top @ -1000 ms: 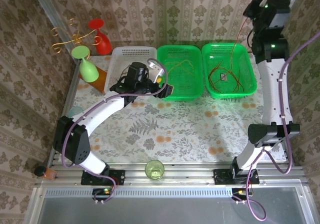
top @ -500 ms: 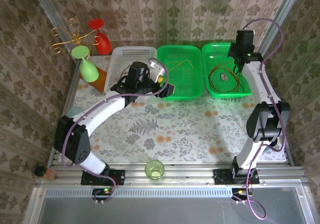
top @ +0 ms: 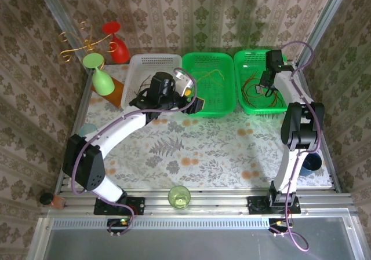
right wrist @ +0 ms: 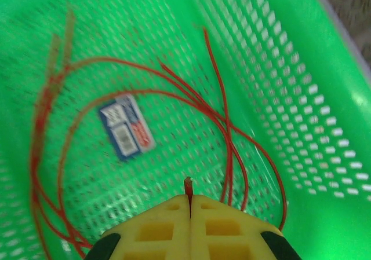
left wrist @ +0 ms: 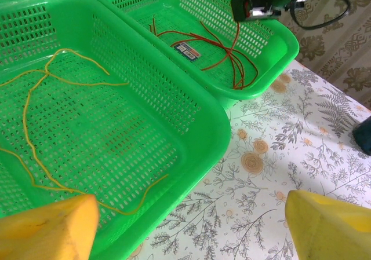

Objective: Untangle the cables

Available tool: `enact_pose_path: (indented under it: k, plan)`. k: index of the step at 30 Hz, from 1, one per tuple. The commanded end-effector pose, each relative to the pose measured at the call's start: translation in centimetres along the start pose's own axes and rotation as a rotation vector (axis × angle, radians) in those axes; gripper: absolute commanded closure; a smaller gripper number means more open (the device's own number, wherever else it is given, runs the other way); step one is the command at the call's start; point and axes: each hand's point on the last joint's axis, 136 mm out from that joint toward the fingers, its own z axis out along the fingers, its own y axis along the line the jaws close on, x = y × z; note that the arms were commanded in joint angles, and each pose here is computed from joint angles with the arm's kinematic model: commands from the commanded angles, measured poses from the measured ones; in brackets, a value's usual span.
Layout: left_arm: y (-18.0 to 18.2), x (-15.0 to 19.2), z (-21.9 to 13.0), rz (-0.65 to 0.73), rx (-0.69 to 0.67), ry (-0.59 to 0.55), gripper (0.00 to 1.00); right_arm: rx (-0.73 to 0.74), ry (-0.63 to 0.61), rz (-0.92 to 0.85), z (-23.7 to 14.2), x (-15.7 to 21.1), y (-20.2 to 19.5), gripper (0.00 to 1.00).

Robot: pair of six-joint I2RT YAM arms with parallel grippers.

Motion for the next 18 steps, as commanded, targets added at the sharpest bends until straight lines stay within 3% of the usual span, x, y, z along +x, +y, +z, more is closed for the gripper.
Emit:
enact_pose_path:
  k: [1, 9, 18]
  plan:
    - [-0.8, -1.0, -0.2, 0.011, 0.023, -0.021, 0.16, 0.070, 0.111, 0.050, 1.2, 2.0, -1.5, 1.00]
    - [-0.8, 0.2, -0.3, -0.007, 0.020, 0.000, 0.16, 0.038, 0.221, 0.038, 4.0, 4.5, -0.9, 0.97]
    - [-1.4, 0.0, -0.3, 0.013, 0.054, 0.004, 0.15, -0.047, 0.079, 0.045, -1.6, 0.7, -1.2, 0.32]
